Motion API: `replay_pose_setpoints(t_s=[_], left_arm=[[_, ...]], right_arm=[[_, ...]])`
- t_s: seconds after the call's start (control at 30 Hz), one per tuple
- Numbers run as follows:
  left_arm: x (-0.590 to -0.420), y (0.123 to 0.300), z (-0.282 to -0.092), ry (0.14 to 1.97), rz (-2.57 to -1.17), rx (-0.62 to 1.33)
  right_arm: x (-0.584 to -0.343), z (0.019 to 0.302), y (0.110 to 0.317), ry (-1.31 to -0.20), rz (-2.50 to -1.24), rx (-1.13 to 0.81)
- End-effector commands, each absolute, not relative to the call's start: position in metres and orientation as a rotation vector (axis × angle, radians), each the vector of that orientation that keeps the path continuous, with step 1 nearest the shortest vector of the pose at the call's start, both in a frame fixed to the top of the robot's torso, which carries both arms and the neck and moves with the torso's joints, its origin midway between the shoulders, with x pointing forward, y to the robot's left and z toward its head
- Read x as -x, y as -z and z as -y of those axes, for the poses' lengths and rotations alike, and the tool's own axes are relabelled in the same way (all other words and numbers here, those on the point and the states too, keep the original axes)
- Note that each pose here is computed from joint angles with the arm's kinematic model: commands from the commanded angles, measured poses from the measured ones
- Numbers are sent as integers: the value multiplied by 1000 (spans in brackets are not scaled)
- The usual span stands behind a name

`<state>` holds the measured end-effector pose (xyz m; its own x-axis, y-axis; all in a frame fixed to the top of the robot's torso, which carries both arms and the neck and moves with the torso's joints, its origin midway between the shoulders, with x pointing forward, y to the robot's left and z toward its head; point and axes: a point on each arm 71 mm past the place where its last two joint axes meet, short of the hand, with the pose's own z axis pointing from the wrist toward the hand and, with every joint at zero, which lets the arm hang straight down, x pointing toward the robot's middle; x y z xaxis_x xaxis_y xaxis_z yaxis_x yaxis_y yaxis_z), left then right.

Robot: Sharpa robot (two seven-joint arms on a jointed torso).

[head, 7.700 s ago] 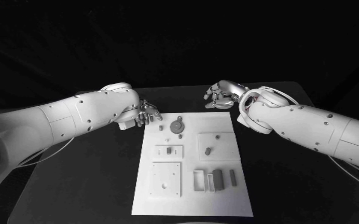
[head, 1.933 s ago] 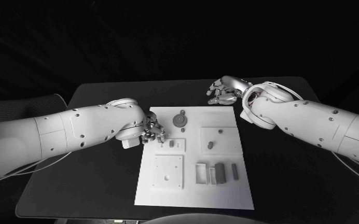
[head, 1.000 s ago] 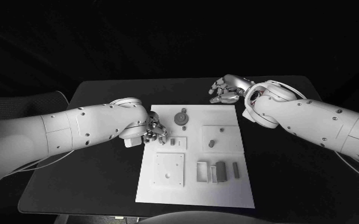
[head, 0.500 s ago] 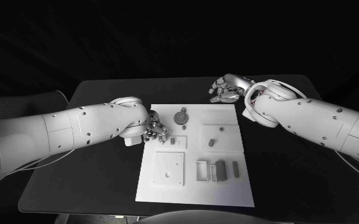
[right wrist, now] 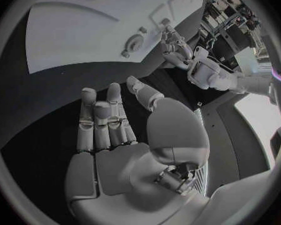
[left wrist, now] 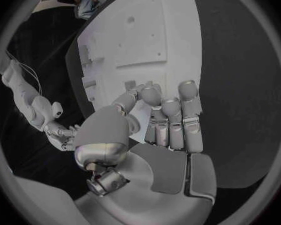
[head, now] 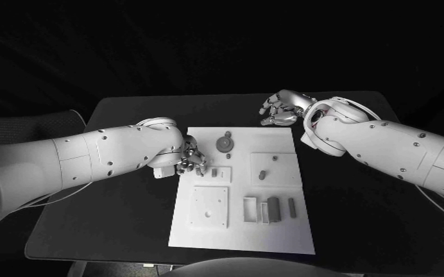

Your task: Assemble the parts on the task board

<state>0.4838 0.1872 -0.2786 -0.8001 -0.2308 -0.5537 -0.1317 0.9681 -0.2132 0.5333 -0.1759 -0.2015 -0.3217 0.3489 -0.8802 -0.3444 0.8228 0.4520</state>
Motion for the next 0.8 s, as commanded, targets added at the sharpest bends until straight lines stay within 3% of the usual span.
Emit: replay_pose_setpoints(t_s=[0.03,0.8], left_arm=[[-480,283,-187,202,-2547,225],[-481,282,-185,203,-2526,223]], right_arm=[[-533,175,202,-701,-1777,1],[-533,173,202,-704,-1779,4]])
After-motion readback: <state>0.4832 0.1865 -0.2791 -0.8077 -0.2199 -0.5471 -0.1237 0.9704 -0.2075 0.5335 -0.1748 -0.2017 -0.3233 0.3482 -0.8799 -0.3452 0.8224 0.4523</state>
